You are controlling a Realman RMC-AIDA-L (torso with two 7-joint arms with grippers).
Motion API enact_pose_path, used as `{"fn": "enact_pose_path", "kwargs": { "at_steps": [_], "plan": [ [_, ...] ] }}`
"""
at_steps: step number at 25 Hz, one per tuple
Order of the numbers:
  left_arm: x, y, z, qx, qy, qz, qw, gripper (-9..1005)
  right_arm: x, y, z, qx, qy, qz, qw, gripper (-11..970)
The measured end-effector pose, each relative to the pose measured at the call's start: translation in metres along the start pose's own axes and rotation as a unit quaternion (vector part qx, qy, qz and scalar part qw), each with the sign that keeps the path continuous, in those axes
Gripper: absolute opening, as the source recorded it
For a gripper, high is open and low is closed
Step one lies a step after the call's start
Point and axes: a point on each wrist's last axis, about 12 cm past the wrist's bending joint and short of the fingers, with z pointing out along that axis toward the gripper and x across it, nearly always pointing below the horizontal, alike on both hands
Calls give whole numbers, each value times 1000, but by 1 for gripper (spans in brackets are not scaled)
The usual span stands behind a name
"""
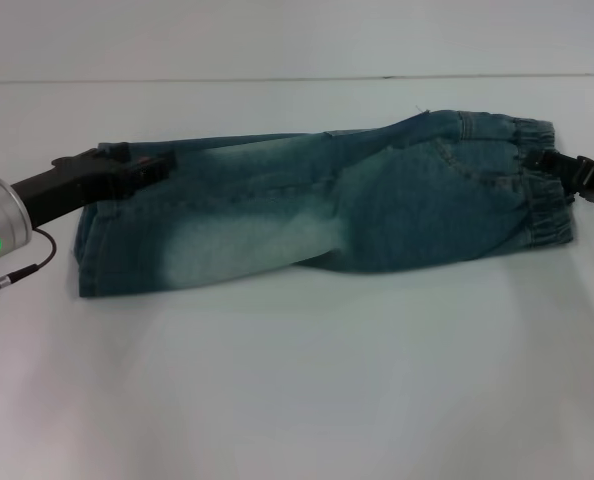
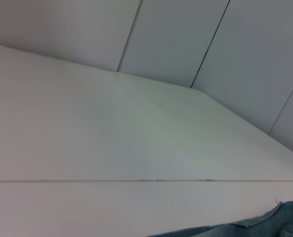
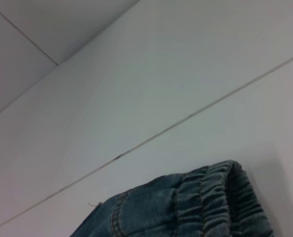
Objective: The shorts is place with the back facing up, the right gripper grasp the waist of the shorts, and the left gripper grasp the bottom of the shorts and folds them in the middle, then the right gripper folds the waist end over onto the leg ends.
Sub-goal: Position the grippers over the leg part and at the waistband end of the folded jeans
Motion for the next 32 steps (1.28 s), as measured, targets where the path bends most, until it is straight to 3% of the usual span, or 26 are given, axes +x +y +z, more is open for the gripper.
{"fn": "enact_pose_path", "kwargs": {
  "at_steps": [13,18,23,26,32],
  "plan": [
    [-3,-6,6,14,6,15,1000,785,3,-1,-2,-1,10,3,1000,774],
    [-3,-7,7,18,7,17,1000,785,5,-1,-2,-4,11,-13,1000,593],
    [-5,-10,9,25,3,18,1000,786,5,3,-7,-22,-1,-17,1000,339],
    [-5,-13,12,33,-5,22,999,786,4,4,-11,-33,-11,-15,999,105],
    [6,-22,22,51,-35,23,998,786,3,4,-18,-52,-14,-6,999,70]
  ]
}}
